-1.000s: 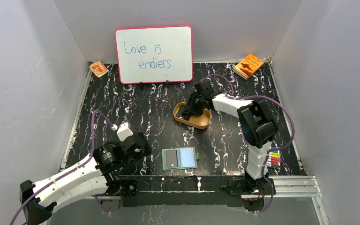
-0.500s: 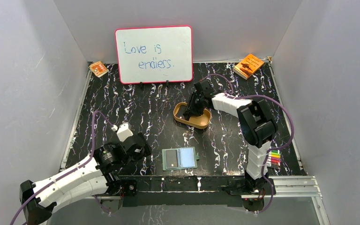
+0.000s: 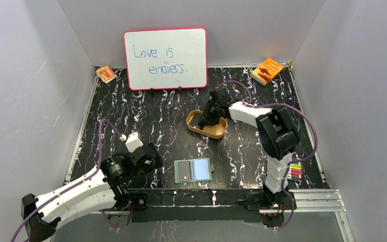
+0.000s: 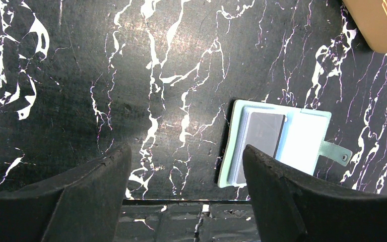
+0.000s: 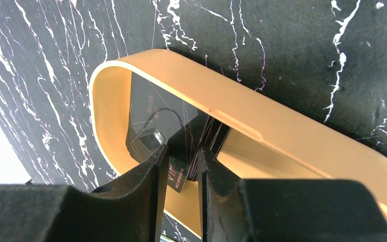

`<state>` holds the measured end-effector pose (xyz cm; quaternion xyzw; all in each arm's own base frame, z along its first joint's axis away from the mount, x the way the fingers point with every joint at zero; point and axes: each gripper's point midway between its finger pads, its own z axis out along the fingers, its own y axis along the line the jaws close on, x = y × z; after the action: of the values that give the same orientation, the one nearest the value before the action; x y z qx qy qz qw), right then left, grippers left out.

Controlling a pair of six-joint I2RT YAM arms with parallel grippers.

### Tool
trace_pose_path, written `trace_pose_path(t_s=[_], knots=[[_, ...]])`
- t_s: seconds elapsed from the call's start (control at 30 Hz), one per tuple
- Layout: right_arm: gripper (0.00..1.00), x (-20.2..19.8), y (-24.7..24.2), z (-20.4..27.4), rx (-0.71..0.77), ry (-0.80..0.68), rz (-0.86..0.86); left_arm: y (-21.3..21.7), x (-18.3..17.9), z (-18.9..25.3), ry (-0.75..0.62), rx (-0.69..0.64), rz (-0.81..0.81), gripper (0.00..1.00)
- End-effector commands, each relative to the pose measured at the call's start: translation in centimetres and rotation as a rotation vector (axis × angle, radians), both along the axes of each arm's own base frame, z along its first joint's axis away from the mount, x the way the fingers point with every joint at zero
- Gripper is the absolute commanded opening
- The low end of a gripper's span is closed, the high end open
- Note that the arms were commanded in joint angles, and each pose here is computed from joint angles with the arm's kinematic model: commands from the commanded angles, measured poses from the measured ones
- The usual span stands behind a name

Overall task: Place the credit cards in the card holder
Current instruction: Pick up the credit card from the storage box.

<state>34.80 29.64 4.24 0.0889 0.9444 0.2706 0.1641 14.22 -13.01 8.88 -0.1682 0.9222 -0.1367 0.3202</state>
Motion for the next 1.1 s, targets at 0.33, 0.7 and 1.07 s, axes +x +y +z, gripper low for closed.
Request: trace_pose_path(t_s=[0.33,0.7,1.07], knots=[[0.26,-0.9,-1.8,0.4,-0.013,-0.01,-0.024,0.6,0.1,-0.4,-0.002,0.023,0.017,0.77],[0.17,-1.4,-2.6,0.8,-0.007,-0.018,-0.036,0.5,0.1,-0.3,-0.002,0.022,0.016,0.77],[0.05,-1.8,-3.6,1.3,0.006,-0.02,-0.049,0.4,0.1,-0.2,0.001,0.023,0.013,0.77]])
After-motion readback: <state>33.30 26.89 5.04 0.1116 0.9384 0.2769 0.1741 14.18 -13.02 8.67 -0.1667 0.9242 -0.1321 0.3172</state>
